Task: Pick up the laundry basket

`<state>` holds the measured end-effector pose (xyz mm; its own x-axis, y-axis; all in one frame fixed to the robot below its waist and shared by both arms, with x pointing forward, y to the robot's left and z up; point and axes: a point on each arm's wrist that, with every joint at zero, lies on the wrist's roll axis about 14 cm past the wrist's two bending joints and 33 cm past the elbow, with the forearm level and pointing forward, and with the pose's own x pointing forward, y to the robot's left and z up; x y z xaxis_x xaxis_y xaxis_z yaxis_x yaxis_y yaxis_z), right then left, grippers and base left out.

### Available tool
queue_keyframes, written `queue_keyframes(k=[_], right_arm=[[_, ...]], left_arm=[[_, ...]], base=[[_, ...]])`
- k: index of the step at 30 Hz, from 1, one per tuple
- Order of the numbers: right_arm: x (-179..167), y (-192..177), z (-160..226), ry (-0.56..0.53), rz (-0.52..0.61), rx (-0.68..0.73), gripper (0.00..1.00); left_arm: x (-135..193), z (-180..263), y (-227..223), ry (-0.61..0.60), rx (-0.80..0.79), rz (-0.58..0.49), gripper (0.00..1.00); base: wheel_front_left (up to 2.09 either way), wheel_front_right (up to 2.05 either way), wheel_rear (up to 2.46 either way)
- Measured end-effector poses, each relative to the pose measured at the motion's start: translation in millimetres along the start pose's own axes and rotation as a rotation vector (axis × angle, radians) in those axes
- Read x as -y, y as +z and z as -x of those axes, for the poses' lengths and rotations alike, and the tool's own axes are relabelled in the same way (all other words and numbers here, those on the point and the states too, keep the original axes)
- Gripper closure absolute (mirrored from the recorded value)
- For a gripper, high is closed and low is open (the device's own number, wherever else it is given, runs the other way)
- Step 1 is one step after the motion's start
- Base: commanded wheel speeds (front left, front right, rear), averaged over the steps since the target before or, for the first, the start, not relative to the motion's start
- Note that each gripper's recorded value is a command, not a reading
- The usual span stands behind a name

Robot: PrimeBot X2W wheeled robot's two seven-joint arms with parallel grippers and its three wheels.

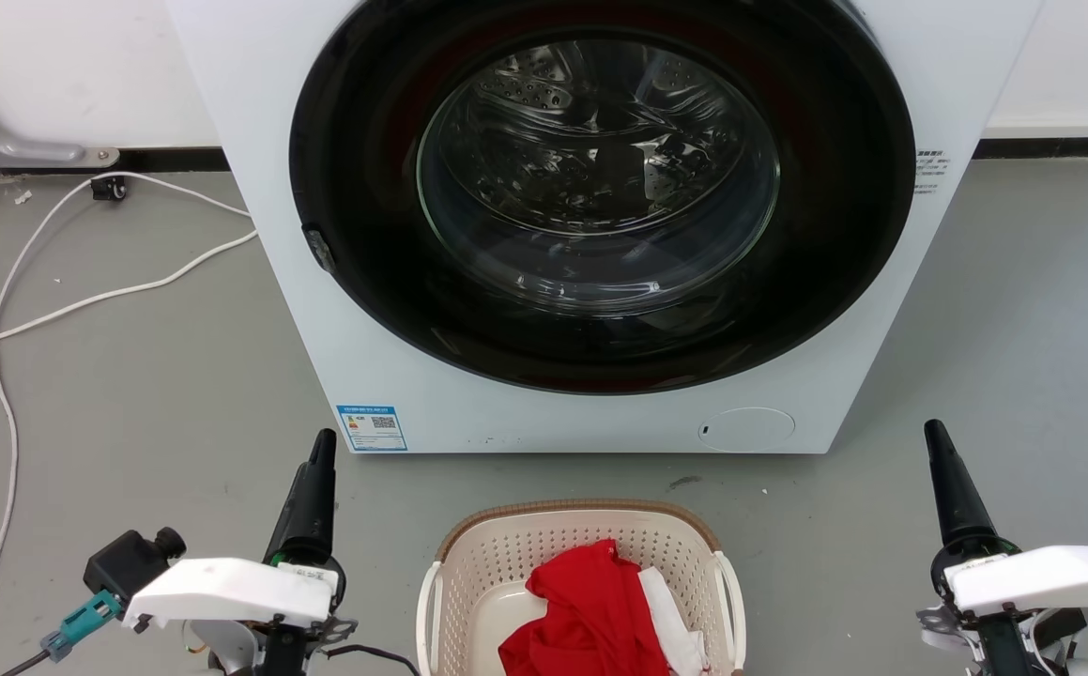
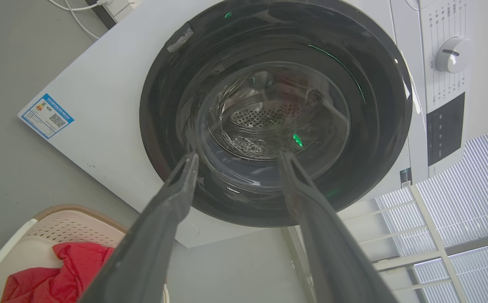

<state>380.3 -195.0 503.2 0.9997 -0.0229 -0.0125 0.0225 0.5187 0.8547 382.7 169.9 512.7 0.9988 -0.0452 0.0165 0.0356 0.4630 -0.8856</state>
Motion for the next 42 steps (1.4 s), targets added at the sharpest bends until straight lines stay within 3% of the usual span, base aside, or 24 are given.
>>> queue_keyframes(k=[20, 42], right_arm=[[-9, -4, 2, 0.04, 0.371, 0.005, 0.0], [-18, -10, 4, 0.089, 0.683, -0.018, 0.0]], left_arm=[[15, 0, -10, -0.061, -0.005, -0.337, 0.0], [27, 2, -24, -0.13, -0.014, -0.64, 0.0]], base=[[0.0, 0.0, 0.0], [0.0, 0.0, 0.0]])
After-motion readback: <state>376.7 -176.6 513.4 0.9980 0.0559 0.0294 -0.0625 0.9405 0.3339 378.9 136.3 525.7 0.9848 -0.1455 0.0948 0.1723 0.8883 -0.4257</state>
